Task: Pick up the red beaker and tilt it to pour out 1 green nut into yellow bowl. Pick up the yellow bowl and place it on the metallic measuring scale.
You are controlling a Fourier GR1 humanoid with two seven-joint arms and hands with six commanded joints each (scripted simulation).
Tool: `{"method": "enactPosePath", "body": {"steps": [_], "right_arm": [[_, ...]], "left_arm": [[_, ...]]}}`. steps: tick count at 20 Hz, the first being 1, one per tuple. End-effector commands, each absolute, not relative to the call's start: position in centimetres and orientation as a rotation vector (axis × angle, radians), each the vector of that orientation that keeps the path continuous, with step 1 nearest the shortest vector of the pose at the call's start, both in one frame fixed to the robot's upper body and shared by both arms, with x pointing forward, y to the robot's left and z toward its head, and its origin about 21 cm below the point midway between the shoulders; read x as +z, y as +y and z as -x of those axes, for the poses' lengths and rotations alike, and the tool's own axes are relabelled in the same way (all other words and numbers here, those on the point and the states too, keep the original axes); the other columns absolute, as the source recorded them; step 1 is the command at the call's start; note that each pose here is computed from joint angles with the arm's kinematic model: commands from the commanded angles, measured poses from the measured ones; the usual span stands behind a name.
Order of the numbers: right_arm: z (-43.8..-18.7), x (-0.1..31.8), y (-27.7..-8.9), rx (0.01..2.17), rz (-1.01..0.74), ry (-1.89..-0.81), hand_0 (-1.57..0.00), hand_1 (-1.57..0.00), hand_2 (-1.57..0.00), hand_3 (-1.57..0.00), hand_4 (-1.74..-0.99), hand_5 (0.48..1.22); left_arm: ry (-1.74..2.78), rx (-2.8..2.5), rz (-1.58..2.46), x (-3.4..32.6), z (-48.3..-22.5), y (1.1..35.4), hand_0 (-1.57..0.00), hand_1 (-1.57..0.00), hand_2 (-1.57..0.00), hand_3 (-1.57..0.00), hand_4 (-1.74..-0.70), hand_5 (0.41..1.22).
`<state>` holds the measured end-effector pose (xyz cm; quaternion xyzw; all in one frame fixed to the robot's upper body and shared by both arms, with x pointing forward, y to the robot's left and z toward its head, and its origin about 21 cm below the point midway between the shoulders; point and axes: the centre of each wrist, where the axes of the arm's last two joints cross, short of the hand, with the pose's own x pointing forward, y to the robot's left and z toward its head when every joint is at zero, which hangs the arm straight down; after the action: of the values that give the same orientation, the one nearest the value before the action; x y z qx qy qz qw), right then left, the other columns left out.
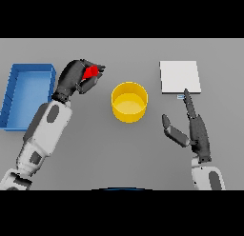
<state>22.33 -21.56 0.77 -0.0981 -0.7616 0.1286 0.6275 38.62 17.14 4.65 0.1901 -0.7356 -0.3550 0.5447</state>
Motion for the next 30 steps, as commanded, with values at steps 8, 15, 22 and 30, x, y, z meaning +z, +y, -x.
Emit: {"method": "enactPosePath", "body": {"steps": [8, 15, 22, 30], "right_arm": [[-22.8, 1.1, -21.0, 0.315, 0.221, -1.753, 0.00, 0.00, 0.00, 0.00, -1.056, 0.692], [-22.5, 0.9, -21.0, 0.299, 0.190, -1.753, 0.00, 0.00, 0.00, 0.00, -1.063, 0.681], [-22.4, 0.7, -20.9, 0.316, 0.179, -1.735, 0.00, 0.00, 0.00, 0.00, -1.069, 0.689], [-22.3, 0.5, -20.8, 0.290, 0.139, -1.743, 0.00, 0.00, 0.00, 0.00, -1.063, 0.699]], "left_arm": [[-1.631, -1.403, -0.673, 8.3, -39.8, 13.5, -1.57, -1.57, -1.57, -1.57, -1.74, 1.177], [-1.376, -1.957, -0.856, 10.4, -41.0, 9.7, -1.57, -1.57, -1.57, -1.57, -1.58, 1.212], [-1.138, -2.287, -1.068, 11.2, -41.7, 7.1, -1.57, -1.57, -1.57, -1.57, -1.71, 1.219], [-1.053, -2.459, -1.249, 10.9, -41.4, 5.2, -1.57, -1.57, -1.57, -1.57, -1.73, 1.221]]}}
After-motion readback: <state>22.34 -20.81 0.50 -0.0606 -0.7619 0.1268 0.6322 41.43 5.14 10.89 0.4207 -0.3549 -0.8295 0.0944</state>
